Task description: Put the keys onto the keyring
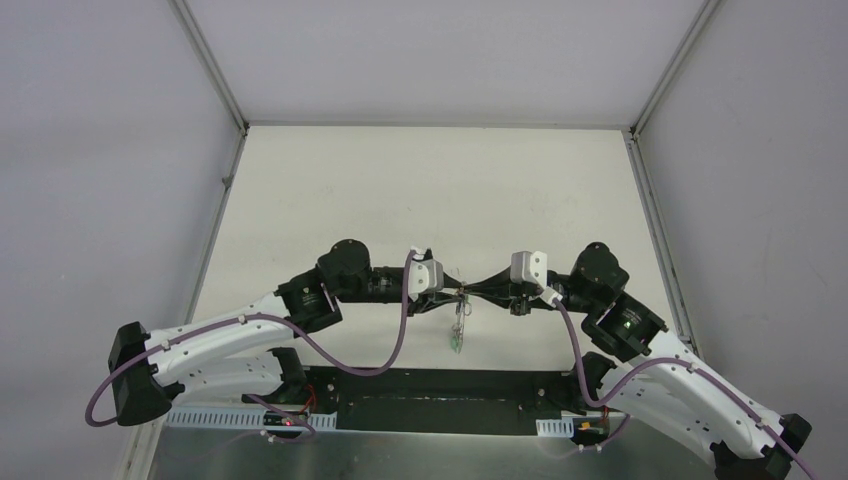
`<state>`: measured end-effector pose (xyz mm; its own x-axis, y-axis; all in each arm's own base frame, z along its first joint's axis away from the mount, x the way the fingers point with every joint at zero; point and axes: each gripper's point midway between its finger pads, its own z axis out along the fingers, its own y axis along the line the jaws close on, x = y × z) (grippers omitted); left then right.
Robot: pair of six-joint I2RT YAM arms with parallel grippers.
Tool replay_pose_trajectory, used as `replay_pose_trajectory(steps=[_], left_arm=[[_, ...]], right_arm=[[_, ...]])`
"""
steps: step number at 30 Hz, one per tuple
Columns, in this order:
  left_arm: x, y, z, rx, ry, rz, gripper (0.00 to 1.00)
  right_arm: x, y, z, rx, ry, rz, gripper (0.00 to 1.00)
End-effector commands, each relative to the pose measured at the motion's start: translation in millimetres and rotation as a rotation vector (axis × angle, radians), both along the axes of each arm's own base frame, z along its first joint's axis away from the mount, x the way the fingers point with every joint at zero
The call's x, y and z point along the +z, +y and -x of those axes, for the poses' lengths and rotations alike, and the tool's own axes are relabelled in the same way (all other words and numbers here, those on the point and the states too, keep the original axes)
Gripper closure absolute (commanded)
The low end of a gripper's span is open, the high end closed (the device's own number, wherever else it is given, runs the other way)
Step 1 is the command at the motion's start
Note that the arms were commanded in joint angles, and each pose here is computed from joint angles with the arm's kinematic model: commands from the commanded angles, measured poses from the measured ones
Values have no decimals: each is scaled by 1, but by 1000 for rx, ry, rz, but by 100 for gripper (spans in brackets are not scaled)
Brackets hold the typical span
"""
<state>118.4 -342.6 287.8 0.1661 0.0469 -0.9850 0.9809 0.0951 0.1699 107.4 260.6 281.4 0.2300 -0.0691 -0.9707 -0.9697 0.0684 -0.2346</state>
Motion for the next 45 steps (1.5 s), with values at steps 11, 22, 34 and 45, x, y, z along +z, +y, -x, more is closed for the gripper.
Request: replay_pose_trajectory(steps=[11,22,34,45], left_arm=[[36,-2,7,-42,-66,97,76],[44,0,8,-32,-36,124,100],[34,28,9,44,94,-138,100],[43,55,-9,235,237,-424,100]], right_arm=[[22,2,4,22,-53,-78,100],[18,1,2,4,-46,-75,100],[14,-10,3,-40,-49,-68,24],[29,7,-3,-18,45,-138,20]])
